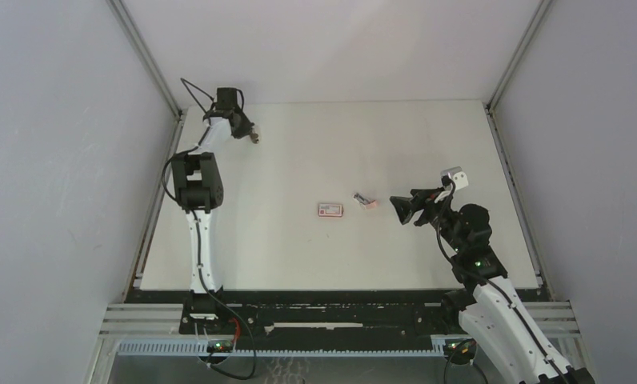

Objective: Load the staples into the stapler

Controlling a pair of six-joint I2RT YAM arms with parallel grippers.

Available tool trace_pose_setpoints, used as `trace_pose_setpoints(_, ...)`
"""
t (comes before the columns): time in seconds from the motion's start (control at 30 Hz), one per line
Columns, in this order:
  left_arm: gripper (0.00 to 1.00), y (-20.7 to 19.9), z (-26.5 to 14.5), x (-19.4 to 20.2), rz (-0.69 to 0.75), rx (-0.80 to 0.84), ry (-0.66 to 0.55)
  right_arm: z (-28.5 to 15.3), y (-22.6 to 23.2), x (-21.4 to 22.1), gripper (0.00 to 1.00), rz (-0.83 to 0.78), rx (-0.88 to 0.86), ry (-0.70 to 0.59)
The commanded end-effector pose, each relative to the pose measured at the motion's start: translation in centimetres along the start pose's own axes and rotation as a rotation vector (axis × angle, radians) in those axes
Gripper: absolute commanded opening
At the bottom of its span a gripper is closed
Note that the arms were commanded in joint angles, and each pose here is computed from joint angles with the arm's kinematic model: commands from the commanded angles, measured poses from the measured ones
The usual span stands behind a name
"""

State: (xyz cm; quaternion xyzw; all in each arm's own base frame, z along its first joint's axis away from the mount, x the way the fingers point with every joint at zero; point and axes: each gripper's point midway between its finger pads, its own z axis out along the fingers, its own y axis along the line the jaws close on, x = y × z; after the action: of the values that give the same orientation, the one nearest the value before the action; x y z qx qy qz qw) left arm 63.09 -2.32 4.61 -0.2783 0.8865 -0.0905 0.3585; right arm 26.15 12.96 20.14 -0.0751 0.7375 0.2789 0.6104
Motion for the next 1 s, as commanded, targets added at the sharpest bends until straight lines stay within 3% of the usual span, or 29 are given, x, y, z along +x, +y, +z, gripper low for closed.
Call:
trace_pose_setpoints(0.0, 0.11, -0.2, -2.0, -0.3, 0.005, 0.003, -0.018, -0.2, 0.9, -2.7, 0.68, -0.010, -0.023, -0.069)
trace_pose_setpoints(0.2, 0.00, 0.6, -3.1, 0.9, 0.018, -0.007, 0.003, -0.4, 1.1, -2.9, 0.68, -0.005, -0.031, -0.080)
trace_pose_setpoints(0.3, 0.12, 0.9, -3.1, 1.3, 0.013, -0.011, 0.019, -0.5, 1.3, -3.1, 0.68, -0.002, -0.038, -0.085)
trace_pose_setpoints(0.4, 0.18, 1.0, -2.6, 1.7, 0.018, -0.026, 0.046, -0.6, 1.5, -3.1, 0.68, 0.000, -0.044, -0.086)
trace_pose_setpoints(0.83, 0.26, 1.1, -2.3, 1.6, 0.022, -0.047, 0.057, -0.7, 1.7, -3.2, 0.68, 0.004, -0.054, -0.094)
trace_pose_setpoints(0.97, 0.21, 1.0, -2.3, 1.5, 0.027, -0.049, 0.057, -0.8, 1.7, -3.3, 0.68, 0.001, -0.053, -0.099)
